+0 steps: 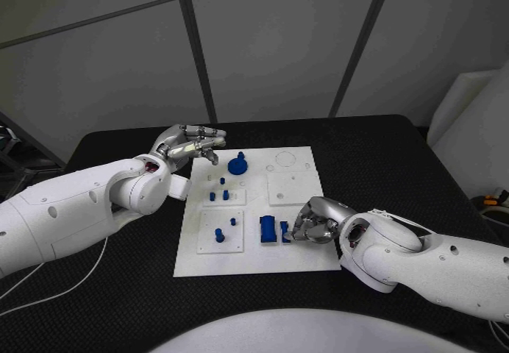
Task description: Assemble the parts on the task board
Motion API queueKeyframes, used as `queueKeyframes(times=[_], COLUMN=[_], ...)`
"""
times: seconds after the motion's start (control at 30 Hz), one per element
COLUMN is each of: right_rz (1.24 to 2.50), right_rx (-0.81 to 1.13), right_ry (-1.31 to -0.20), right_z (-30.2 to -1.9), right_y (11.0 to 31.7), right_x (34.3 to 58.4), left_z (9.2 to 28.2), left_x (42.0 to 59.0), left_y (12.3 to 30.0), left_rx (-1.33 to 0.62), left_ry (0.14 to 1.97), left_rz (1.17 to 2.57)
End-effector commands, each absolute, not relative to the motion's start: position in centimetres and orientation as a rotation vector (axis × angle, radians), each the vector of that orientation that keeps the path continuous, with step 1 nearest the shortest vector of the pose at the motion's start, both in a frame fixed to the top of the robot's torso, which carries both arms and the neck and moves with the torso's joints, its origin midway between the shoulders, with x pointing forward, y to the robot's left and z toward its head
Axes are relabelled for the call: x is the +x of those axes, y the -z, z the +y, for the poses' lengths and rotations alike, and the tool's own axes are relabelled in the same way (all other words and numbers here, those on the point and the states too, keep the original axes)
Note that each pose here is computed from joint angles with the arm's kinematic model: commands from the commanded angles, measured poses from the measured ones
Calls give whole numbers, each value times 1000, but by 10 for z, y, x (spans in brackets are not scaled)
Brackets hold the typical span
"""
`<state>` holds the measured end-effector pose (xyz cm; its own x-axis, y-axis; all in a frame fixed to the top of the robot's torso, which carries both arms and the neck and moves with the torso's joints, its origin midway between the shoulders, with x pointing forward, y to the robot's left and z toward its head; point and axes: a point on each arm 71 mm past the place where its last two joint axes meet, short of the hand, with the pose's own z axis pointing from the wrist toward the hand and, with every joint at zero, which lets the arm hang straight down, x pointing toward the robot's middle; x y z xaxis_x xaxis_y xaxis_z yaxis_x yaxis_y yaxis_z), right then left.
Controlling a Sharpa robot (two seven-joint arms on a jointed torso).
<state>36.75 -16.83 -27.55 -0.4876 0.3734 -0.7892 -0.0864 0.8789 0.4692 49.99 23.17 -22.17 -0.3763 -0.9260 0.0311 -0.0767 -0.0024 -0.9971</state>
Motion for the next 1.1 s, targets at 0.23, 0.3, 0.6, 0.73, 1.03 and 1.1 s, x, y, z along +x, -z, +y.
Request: queueKeyframes(times=[0.23,0.3,0.6,0.73,1.03,1.1], right_rz=[1967,1947,1820,1770,1605,1562], right_rx=[185,195,330,482,822,877], right_ry=[-605,-629,-882,-1002,-1213,-1249], right_z=[-164,-164,-175,-192,-214,-215], right_y=[271,269,254,247,240,239], right_x=[367,367,375,406,472,486], left_z=[231,231,233,234,245,248], left_x=[500,500,500,501,505,509], left_y=[220,220,222,225,231,233], left_rx=[-1067,-1067,-1134,-1223,-1309,-1329], left_ry=[1479,1478,1495,1521,1521,1511], left_rz=[1542,1542,1528,1498,1397,1360])
